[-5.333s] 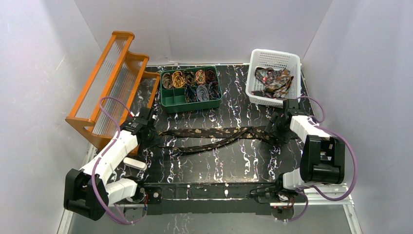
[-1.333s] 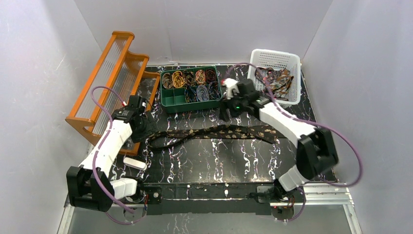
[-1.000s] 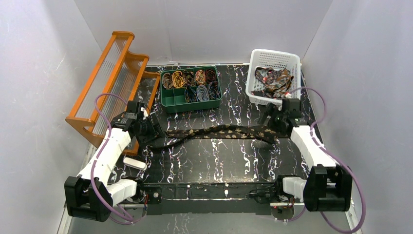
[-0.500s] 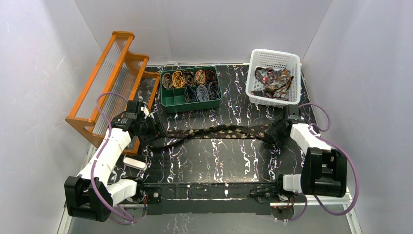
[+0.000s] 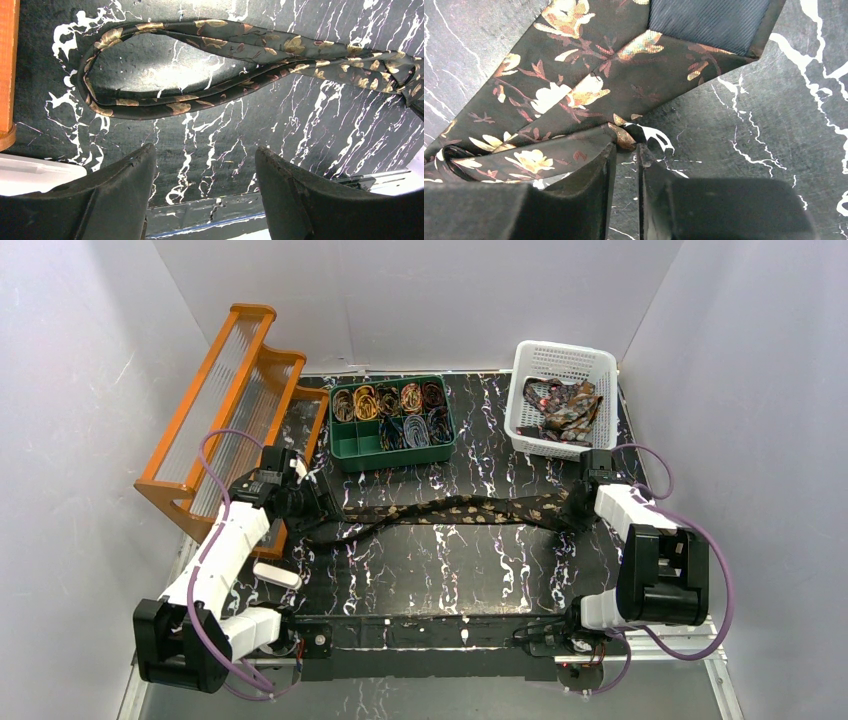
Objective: Roll the ties
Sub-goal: Flatten out the tie at the center of the board.
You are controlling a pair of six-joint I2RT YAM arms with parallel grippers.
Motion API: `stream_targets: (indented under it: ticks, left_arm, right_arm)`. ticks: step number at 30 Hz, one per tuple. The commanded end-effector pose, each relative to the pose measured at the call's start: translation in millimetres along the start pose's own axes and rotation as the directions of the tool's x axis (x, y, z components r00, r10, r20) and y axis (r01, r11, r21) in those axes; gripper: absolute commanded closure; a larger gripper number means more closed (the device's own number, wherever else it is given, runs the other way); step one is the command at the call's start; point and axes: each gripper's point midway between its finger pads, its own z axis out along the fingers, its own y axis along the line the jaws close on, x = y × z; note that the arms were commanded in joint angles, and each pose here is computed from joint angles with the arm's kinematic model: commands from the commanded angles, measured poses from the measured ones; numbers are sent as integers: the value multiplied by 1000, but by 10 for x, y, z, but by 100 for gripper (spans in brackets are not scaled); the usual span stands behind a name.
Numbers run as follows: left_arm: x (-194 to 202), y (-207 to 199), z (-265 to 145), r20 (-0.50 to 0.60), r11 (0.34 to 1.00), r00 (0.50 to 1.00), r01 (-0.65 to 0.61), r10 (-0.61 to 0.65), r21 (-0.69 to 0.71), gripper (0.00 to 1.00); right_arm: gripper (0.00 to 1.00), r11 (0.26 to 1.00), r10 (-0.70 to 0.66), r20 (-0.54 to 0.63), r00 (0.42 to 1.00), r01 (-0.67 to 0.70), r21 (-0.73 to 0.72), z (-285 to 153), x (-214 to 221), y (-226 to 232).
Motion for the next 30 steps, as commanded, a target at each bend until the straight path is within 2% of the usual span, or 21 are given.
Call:
stream_targets:
  ticks: [1, 5, 6, 15, 23, 26, 28, 30]
  left_arm:
    - [58, 64, 15, -21, 1000, 1000, -7, 6, -14, 30]
    - [78, 79, 17, -27, 1000, 1000, -10, 10, -17, 30]
    - [78, 81, 19, -26, 1000, 1000, -11, 10, -18, 30]
    - [90, 101, 19, -28, 1000, 1000, -14, 13, -25, 30]
    - [76, 134, -2, -23, 999, 1000, -15, 14, -49, 30]
    - [9, 160, -59, 10, 997, 1000, -11, 12, -76, 28]
    - [-46, 173, -109, 34, 995, 999, -12, 15, -95, 24]
    - [-58, 193, -128, 38, 994, 999, -14, 18, -110, 20]
  right_arm:
    - [78, 999, -33, -10, 999, 33, -4, 22, -17, 3]
    - [97, 999, -43, 30, 999, 43, -18, -68, -146, 56]
    - [99, 999, -46, 48, 998, 46, -16, -101, -202, 64]
    - [99, 996, -76, 216, 973, 66, 55, -377, -689, 31]
    - [99, 989, -85, 220, 972, 55, 138, -221, -835, -39]
    - [99, 983, -95, 200, 975, 60, 176, -146, -844, -87]
    - [99, 965, -108, 210, 972, 52, 256, -109, -888, -236]
    - [99, 962, -103, 211, 972, 43, 270, -105, -943, -267]
